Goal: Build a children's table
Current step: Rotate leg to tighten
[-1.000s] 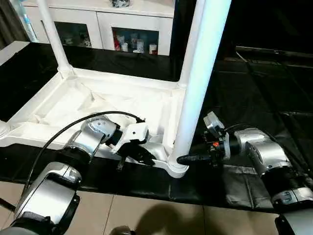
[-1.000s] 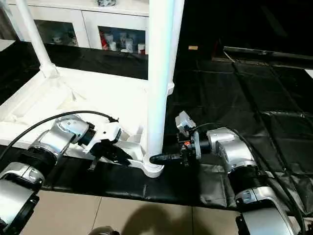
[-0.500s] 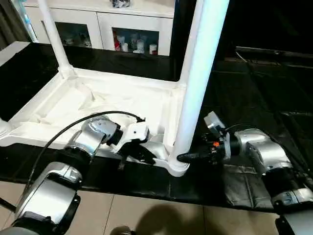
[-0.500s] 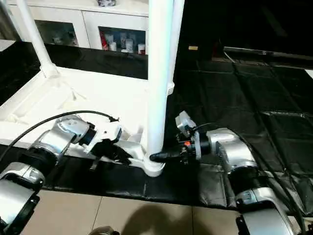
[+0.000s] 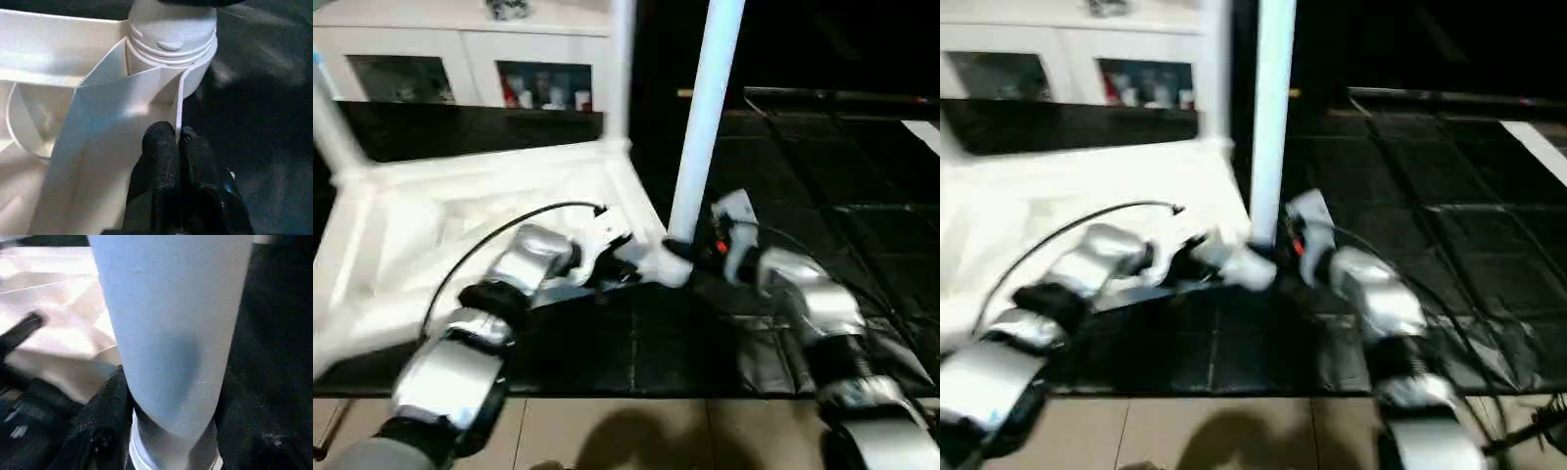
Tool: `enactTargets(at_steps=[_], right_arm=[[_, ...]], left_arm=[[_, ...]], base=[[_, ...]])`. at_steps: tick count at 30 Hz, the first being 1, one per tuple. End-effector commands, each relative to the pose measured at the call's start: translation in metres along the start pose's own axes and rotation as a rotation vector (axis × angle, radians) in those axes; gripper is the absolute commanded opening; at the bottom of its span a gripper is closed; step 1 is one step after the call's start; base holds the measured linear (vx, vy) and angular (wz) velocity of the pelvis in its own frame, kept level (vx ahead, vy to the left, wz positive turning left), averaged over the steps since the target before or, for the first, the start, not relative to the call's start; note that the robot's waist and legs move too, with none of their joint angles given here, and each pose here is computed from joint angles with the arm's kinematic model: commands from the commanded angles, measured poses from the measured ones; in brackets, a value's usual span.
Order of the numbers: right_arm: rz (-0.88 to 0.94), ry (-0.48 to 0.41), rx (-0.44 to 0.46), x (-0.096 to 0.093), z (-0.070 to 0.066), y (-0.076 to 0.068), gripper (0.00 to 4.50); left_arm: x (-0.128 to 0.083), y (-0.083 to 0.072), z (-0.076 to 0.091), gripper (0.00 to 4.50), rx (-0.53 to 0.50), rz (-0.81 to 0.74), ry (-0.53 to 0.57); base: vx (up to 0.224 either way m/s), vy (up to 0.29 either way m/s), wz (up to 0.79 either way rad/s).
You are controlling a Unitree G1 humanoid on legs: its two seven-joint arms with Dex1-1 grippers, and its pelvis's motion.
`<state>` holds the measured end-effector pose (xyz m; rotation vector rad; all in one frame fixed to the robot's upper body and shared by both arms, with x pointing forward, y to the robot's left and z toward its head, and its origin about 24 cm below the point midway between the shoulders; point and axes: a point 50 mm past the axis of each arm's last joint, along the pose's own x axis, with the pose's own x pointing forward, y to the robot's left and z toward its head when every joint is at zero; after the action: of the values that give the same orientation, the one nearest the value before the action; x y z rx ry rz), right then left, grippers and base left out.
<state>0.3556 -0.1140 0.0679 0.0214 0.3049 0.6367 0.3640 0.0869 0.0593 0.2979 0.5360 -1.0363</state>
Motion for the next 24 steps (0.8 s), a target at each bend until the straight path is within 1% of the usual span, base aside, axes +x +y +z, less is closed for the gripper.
enactTargets(at_steps=[1,2,4,5,6,7,8,9,12,13,15,16,17,18,19,20,21,22,23,24], right_arm=[[0.081,0.051,0.039,0.022,-0.011,0.037,1.97],[0.068,0.052,0.043,0.023,-0.010,0.037,1.97],[0.112,0.035,0.010,0.024,-0.008,0.040,1.97],[0.112,0.035,0.010,0.024,-0.008,0.040,1.97],[0.126,0.031,0.013,0.023,-0.008,0.041,2.29],[0.126,0.028,0.023,0.023,-0.008,0.041,2.48],[0.136,0.026,0.024,0.023,-0.009,0.041,2.61],[0.144,0.025,0.020,0.022,-0.010,0.041,2.61],[0.170,0.016,0.011,0.016,-0.013,0.036,2.96],[0.179,0.013,0.005,0.013,-0.013,0.034,2.96],[0.206,0.013,-0.004,0.005,-0.015,0.027,3.11],[0.222,0.012,-0.014,0.001,-0.016,0.023,3.22],[0.222,0.012,-0.014,0.001,-0.016,0.023,3.35],[0.242,0.013,-0.026,-0.005,-0.016,0.018,3.43],[0.257,0.013,-0.032,-0.009,-0.015,0.013,3.51],[0.258,0.013,-0.033,-0.009,-0.015,0.013,3.63],[0.289,0.009,-0.038,-0.016,-0.014,0.006,3.63],[0.322,0.005,-0.042,-0.022,-0.013,0.001,3.78],[0.346,0.001,-0.044,-0.025,-0.012,-0.001,3.88],[0.356,0.000,-0.045,-0.026,-0.011,-0.002,3.88]], left_arm=[[0.012,-0.010,0.044,0.00,0.005,0.007,-0.172],[0.013,-0.010,0.045,0.00,0.001,0.012,-0.177],[0.013,-0.012,0.045,0.00,0.032,0.009,-0.168],[0.013,-0.012,0.045,0.00,0.032,0.009,-0.168],[0.013,-0.012,0.045,0.00,0.037,0.005,-0.164],[0.013,-0.012,0.044,0.00,0.042,0.001,-0.162],[0.012,-0.012,0.042,0.00,0.049,-0.002,-0.158],[0.011,-0.011,0.041,0.00,0.065,-0.007,-0.155],[0.007,-0.010,0.035,0.00,0.088,-0.033,-0.139],[0.006,-0.009,0.034,0.00,0.103,-0.042,-0.135],[0.002,-0.009,0.030,0.00,0.130,-0.080,-0.125],[0.000,-0.009,0.029,0.00,0.134,-0.105,-0.127],[0.000,-0.009,0.029,0.00,0.134,-0.105,-0.127],[-0.003,-0.009,0.028,0.00,0.145,-0.138,-0.126],[-0.004,-0.010,0.027,0.00,0.160,-0.166,-0.123],[-0.004,-0.010,0.027,0.00,0.161,-0.167,-0.123],[-0.007,-0.011,0.025,0.00,0.181,-0.214,-0.110],[-0.010,-0.012,0.022,0.00,0.202,-0.260,-0.098],[-0.011,-0.013,0.020,0.00,0.210,-0.283,-0.087],[-0.012,-0.013,0.020,0.00,0.213,-0.291,-0.083]], base=[[0.000,0.000,0.00],[0.000,0.000,0.00],[0.000,0.000,0.00],[0.000,0.000,0.00],[0.000,0.000,0.00],[0.000,0.000,0.00],[0.000,0.000,0.00],[0.000,0.000,0.00],[0.000,0.000,0.00],[0.000,0.000,0.00],[0.000,0.000,0.00],[0.000,0.000,0.00],[0.000,0.000,0.00],[0.000,0.000,0.00],[0.000,0.000,0.00],[0.000,0.000,0.00],[0.000,0.000,0.00],[0.000,0.000,0.00],[0.000,0.000,0.00],[0.000,0.000,0.00]])
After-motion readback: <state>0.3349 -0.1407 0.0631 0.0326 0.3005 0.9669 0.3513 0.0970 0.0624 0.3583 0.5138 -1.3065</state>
